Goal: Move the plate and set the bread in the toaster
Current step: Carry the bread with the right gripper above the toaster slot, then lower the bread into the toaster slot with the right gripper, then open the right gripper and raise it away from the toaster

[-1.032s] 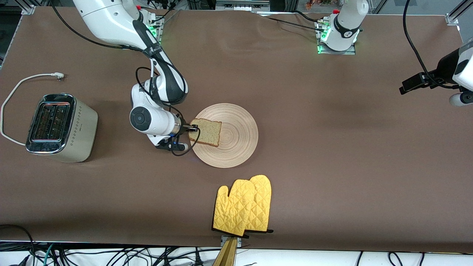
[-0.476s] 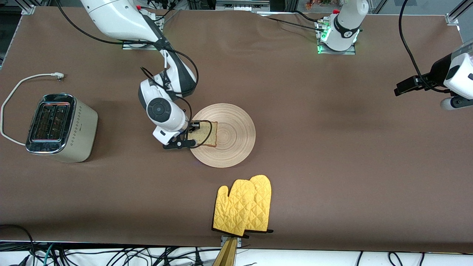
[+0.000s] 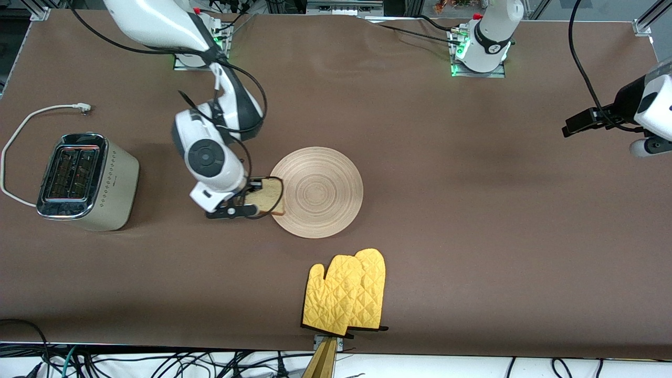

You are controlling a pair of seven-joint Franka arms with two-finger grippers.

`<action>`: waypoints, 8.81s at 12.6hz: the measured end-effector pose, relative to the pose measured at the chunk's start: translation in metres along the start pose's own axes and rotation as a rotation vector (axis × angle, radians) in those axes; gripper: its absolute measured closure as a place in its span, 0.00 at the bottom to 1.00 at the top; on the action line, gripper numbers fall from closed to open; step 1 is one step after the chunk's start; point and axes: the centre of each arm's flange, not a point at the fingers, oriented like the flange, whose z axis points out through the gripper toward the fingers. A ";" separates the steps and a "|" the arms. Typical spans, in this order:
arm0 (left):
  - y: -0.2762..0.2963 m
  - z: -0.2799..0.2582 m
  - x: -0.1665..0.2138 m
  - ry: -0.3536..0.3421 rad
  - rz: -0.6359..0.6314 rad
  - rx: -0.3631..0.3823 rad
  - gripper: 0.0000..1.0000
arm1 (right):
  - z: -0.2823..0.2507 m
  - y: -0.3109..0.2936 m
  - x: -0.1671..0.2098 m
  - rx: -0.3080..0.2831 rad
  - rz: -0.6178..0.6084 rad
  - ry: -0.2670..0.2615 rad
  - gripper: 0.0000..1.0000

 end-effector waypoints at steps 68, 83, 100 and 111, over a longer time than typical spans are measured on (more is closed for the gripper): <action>-0.008 -0.016 0.013 0.035 0.168 -0.002 0.00 | -0.001 0.393 0.009 -0.092 0.046 -0.305 0.89; -0.008 -0.016 0.013 0.034 0.168 -0.002 0.00 | -0.086 0.384 0.027 0.005 0.053 -0.036 0.00; -0.008 -0.015 0.013 0.033 0.168 -0.002 0.00 | -0.197 0.326 -0.058 0.140 0.090 0.048 0.00; -0.008 -0.015 0.013 0.033 0.168 -0.002 0.00 | -0.225 0.320 -0.095 0.122 0.075 0.082 0.00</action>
